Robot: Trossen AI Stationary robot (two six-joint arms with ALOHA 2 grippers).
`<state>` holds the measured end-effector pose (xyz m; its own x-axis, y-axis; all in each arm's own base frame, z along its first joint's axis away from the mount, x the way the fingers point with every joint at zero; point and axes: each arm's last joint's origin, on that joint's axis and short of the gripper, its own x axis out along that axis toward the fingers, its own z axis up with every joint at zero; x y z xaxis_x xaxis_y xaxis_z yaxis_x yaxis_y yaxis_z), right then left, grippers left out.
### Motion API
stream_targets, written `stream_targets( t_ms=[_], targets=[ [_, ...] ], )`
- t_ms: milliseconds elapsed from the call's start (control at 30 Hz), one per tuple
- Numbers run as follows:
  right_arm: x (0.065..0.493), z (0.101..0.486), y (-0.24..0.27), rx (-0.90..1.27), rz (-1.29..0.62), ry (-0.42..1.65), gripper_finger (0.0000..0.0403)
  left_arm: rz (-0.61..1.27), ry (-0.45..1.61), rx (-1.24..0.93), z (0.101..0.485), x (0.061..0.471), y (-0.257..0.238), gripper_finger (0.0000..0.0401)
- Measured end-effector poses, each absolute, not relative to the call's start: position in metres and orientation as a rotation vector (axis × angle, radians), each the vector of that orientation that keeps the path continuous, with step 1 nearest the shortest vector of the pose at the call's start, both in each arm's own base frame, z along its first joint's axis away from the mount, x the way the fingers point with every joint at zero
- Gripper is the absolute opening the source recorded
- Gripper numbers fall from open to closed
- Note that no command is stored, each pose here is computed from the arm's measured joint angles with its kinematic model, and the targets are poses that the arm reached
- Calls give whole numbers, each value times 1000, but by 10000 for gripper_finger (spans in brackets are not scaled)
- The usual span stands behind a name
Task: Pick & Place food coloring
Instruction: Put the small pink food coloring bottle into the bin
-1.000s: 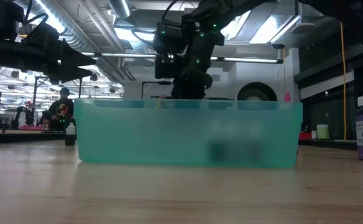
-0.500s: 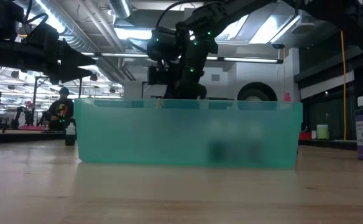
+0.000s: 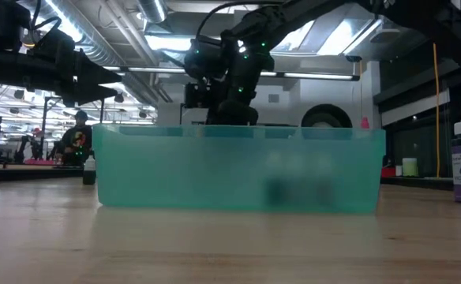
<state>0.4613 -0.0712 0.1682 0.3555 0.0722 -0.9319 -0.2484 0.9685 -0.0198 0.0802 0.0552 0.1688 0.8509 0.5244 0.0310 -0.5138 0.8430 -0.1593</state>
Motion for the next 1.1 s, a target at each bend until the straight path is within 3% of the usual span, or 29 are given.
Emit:
stream_targets(
  t_ms=[400, 867, 1100],
  targets=[
    [460, 168, -69, -166, 210, 1205, 267, 549, -74, -147, 169, 80, 55, 333],
    [459, 167, -68, -159, 221, 1222, 124, 549, -74, -148, 169, 80, 55, 333],
    [459, 168, -68, -158, 222, 1219, 73, 549, -74, -147, 169, 80, 55, 333]
  ],
)
